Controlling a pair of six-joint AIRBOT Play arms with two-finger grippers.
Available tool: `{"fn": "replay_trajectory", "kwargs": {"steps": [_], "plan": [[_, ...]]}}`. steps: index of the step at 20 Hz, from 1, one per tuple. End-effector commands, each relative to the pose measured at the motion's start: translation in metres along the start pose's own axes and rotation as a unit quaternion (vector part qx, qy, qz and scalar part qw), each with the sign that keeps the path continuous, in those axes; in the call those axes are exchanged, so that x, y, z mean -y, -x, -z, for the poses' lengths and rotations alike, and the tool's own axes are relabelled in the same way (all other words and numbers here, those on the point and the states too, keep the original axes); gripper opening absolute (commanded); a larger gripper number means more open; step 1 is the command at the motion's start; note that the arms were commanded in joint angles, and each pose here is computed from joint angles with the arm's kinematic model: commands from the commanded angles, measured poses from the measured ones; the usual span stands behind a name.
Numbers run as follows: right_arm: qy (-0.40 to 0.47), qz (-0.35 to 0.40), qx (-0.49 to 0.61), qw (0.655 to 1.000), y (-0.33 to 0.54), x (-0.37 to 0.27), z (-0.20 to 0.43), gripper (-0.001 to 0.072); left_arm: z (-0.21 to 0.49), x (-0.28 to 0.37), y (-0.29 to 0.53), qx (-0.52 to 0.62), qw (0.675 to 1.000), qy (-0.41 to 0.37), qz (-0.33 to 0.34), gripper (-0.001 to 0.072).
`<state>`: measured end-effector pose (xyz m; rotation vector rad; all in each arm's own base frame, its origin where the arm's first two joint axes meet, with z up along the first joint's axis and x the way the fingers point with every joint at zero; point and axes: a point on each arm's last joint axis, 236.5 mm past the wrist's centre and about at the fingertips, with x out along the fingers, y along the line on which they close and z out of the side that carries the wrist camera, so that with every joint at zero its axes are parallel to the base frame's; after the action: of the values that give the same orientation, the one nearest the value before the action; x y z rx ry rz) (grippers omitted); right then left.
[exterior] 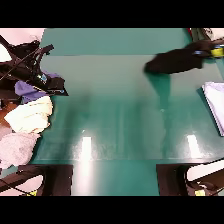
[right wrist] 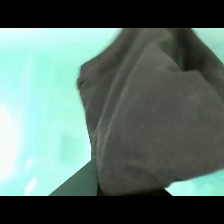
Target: Fold the shirts.
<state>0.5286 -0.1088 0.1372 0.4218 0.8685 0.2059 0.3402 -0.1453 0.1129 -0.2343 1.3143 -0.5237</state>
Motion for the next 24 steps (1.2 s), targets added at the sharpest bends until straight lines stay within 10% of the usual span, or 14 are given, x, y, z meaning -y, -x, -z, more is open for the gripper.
{"fn": "replay_trajectory", "kwargs": {"steps": [1,17,24], "plan": [[-0.060,0.077,0.075,0.992,0.067,0.094,-0.018,0.0017,-0.003,0.019,0.001,0.007,0.999,0.004,0.041,0.0035],[-0.064,0.156,0.239,0.956,0.194,0.127,-0.059,0.0017,-0.015,0.027,0.002,0.030,0.998,0.017,0.058,0.0034],[-0.111,0.250,0.102,0.957,0.212,0.148,0.018,0.0018,-0.014,0.026,0.002,0.030,0.998,-0.002,0.055,0.0034]]}}
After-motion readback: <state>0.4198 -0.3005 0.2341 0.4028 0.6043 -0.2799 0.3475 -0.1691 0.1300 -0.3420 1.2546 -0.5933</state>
